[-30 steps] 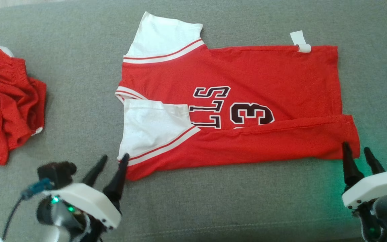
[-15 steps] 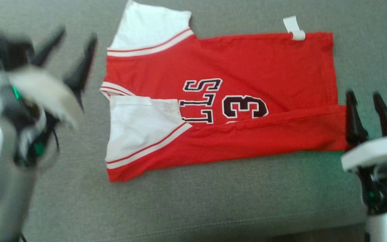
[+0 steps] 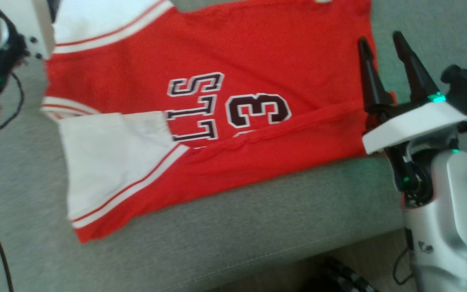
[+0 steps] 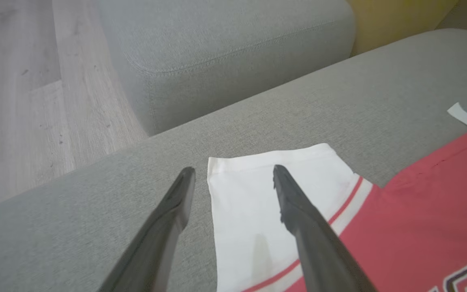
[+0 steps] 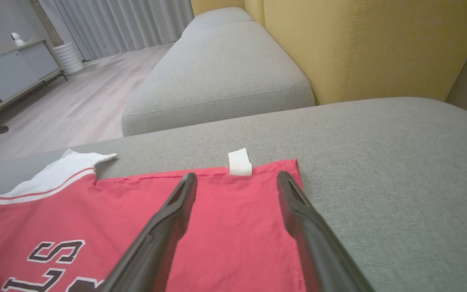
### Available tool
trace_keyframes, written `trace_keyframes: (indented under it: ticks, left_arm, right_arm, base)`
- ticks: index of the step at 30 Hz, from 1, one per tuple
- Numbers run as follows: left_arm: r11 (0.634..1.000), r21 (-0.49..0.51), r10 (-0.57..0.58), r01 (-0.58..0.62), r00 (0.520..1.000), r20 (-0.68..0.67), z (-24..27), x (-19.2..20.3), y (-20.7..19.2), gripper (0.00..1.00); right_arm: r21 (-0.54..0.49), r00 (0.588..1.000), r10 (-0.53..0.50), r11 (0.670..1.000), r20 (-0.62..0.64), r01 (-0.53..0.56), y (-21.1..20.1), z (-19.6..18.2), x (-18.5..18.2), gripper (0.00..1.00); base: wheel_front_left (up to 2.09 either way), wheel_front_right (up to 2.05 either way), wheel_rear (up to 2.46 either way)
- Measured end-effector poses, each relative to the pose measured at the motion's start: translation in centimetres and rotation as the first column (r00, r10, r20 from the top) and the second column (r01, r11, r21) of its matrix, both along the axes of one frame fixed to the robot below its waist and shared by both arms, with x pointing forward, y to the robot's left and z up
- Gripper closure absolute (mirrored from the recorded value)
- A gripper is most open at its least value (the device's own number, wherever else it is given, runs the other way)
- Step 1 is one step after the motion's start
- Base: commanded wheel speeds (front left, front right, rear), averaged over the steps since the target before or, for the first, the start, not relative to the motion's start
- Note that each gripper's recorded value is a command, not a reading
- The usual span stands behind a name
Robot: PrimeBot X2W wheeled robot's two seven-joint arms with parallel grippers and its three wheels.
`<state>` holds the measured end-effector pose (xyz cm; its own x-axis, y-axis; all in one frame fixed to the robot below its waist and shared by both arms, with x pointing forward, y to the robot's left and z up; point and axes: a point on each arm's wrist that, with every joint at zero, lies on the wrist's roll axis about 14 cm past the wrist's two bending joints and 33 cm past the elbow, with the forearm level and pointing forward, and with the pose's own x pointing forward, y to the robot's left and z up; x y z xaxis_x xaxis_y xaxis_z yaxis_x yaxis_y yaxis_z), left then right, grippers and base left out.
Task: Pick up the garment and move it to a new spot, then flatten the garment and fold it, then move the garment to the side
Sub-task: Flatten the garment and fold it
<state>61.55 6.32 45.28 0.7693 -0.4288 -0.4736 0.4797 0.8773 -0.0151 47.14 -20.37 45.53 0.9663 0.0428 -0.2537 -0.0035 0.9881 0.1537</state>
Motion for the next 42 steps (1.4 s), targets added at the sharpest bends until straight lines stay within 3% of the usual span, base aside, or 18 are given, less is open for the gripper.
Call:
trace_keyframes:
  ticks: [11, 20, 21, 22, 23, 24, 36, 42]
  left_arm:
    - [0.997, 0.067, 0.042, -0.032, 0.987, -0.154, -8.2, 3.4, -0.8, 0.00]
    - [0.997, 0.075, 0.050, -0.037, 0.981, -0.187, -9.9, 3.9, -1.2, 0.00]
    - [0.997, 0.075, 0.048, -0.034, 0.981, -0.187, -9.9, 3.9, -1.2, 0.17]
    - [0.997, 0.075, 0.043, -0.029, 0.981, -0.189, -10.0, 3.8, -1.2, 0.57]
    - [0.997, 0.075, 0.038, -0.024, 0.981, -0.189, -10.0, 3.8, -1.2, 0.89]
    - [0.997, 0.076, 0.033, -0.019, 0.981, -0.189, -10.0, 3.7, -1.3, 1.00]
    - [0.998, 0.058, -0.023, 0.031, 0.990, -0.136, -8.8, 2.7, -2.4, 1.00]
    - [0.999, 0.008, -0.053, 0.054, 0.998, -0.039, -5.5, 2.5, -3.0, 1.00]
  right_arm:
    - [-0.041, 0.998, -0.041, 0.998, -0.036, 0.040, -2.1, -2.0, -0.7, 0.00]
    - [-0.053, 0.999, -0.045, 0.998, -0.016, 0.044, -2.4, -1.6, -0.5, 0.00]
    - [-0.052, 0.999, -0.044, 0.998, -0.016, 0.043, -2.4, -1.6, -0.5, 0.00]
    - [-0.052, 0.999, -0.043, 0.998, -0.016, 0.042, -2.3, -1.7, -0.5, 0.00]
    - [-0.051, 0.999, -0.041, 0.998, -0.017, 0.040, -2.3, -1.7, -0.4, 0.00]
    - [-0.050, 0.999, -0.039, 0.998, -0.017, 0.038, -2.2, -1.7, -0.4, 0.00]
    - [-0.070, 0.999, -0.007, 0.998, -0.034, 0.005, -2.2, -1.7, 1.3, 0.00]
    - [-0.160, 0.993, -0.011, 0.987, -0.114, -0.007, -4.5, -2.1, 3.4, 0.00]
  base:
    - [0.00, 0.00, 0.00]
    - [0.00, 0.00, 0.00]
    - [0.00, 0.00, 0.00]
    - [0.00, 0.00, 0.00]
    - [0.00, 0.00, 0.00]
    - [0.00, 0.00, 0.00]
    - [0.00, 0.00, 0.00]
    - [0.00, 0.00, 0.00]
